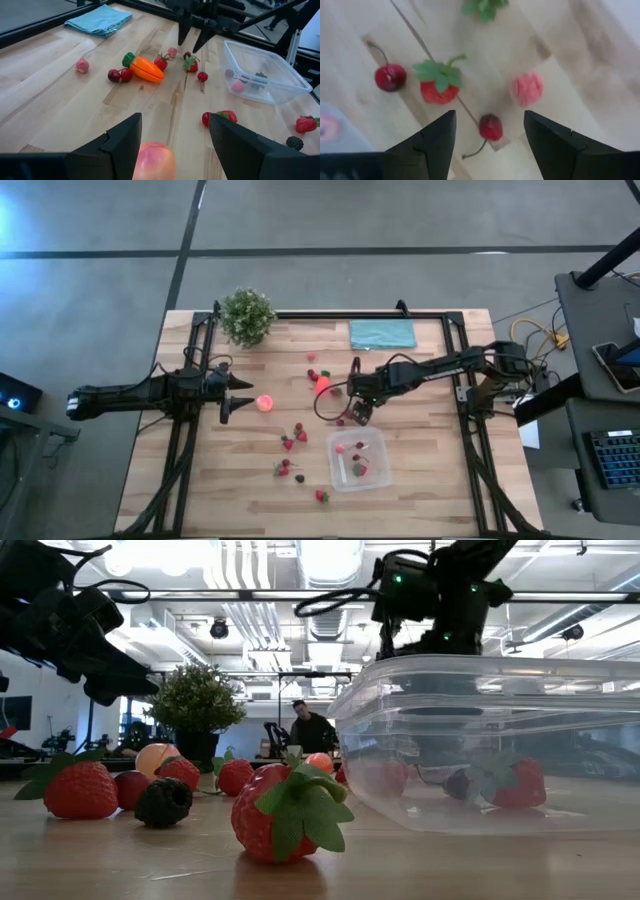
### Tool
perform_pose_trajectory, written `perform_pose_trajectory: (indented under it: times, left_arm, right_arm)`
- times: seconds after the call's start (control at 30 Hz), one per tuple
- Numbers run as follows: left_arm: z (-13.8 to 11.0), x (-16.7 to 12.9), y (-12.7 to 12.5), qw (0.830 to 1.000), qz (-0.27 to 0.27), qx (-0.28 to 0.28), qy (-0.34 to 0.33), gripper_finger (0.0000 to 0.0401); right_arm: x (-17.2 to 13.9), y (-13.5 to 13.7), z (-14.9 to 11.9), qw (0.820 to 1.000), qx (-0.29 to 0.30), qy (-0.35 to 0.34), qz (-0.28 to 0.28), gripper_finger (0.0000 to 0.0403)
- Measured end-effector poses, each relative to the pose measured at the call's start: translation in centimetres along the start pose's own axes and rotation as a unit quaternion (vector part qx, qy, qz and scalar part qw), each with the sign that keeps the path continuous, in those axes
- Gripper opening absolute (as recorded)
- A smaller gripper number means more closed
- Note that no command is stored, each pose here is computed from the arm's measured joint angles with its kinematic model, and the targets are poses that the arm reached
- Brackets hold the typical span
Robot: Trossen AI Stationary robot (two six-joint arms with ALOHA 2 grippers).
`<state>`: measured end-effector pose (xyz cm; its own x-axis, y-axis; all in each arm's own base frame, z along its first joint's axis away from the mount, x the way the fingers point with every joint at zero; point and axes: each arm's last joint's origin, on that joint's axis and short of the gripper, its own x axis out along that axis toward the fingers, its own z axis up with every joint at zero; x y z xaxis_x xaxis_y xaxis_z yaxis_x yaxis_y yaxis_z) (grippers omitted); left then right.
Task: Pick and placing Produce into tupperware
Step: Put the red cherry into the transparent container
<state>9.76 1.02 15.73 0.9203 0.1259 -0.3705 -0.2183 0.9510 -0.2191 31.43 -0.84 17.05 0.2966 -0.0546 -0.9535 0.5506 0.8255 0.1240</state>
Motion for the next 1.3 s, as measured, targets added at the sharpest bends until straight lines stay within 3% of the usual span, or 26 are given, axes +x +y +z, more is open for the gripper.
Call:
perform_pose_trajectory:
  times: [0.33, 1.3]
  left_arm:
    - [0.0, 0.0, 0.0, 1.000, 0.000, 0.000, 0.000, 0.0217]
    - [0.0, 0.0, 0.0, 1.000, 0.000, 0.000, 0.000, 0.0217]
  right_arm:
    - [0.1, -0.2, -0.3, 0.997, -0.082, 0.010, -0.004, 0.0226]
    - [1.9, -1.1, -1.9, 0.997, -0.081, 0.018, 0.002, 0.0224]
